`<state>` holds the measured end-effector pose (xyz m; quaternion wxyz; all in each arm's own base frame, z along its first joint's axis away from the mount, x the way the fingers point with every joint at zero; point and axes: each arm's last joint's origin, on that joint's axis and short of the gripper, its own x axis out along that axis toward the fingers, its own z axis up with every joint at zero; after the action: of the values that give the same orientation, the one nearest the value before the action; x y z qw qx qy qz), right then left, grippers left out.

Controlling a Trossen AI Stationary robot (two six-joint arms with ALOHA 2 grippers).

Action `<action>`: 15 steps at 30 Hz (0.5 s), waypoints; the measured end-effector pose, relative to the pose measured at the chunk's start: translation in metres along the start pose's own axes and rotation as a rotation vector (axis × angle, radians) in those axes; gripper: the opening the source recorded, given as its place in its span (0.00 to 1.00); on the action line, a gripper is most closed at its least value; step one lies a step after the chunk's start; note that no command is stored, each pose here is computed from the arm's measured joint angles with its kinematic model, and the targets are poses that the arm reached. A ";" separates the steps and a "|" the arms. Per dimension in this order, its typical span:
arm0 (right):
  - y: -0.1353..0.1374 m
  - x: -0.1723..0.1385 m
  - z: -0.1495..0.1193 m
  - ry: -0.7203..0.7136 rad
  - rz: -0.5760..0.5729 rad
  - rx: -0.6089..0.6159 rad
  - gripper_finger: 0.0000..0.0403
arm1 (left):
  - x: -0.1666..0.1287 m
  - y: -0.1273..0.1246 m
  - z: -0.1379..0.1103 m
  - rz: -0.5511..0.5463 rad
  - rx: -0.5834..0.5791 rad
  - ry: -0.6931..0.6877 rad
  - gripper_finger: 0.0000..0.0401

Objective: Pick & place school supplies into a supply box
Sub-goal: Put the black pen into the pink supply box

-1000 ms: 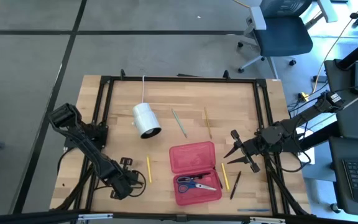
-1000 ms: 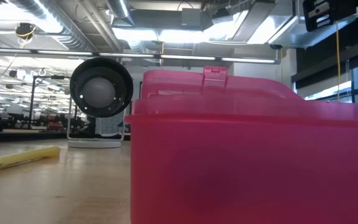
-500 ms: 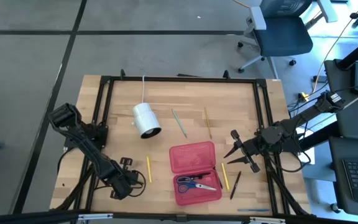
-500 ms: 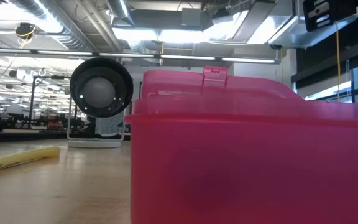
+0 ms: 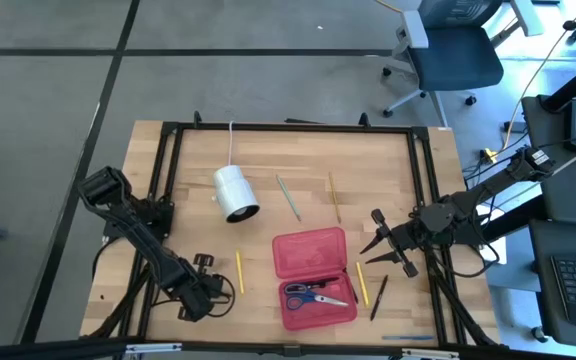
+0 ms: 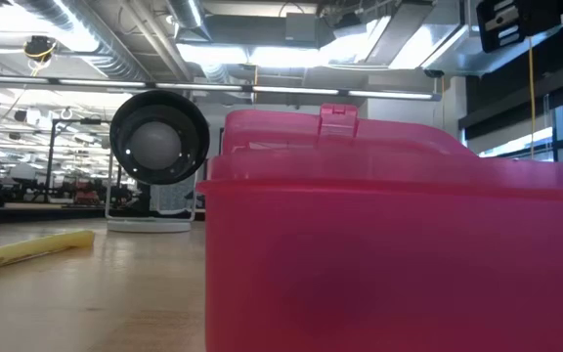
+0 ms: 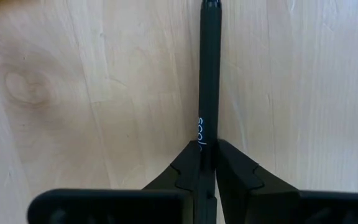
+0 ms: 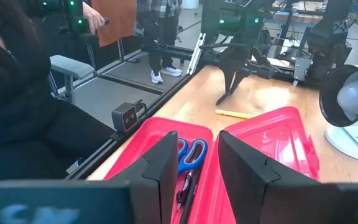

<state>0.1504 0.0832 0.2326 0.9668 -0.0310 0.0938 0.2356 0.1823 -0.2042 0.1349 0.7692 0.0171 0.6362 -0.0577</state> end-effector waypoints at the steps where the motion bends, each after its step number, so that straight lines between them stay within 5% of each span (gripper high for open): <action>1: 0.000 0.000 0.000 0.000 0.000 0.000 0.30 | 0.000 0.000 0.000 0.004 0.000 -0.003 0.07; 15: 0.000 0.000 -0.002 0.019 0.000 -0.030 0.30 | 0.000 0.001 0.000 0.022 0.002 -0.013 0.07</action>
<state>0.1501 0.0830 0.2308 0.9654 -0.0478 0.0995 0.2364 0.1822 -0.2035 0.1352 0.7738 0.0244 0.6310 -0.0498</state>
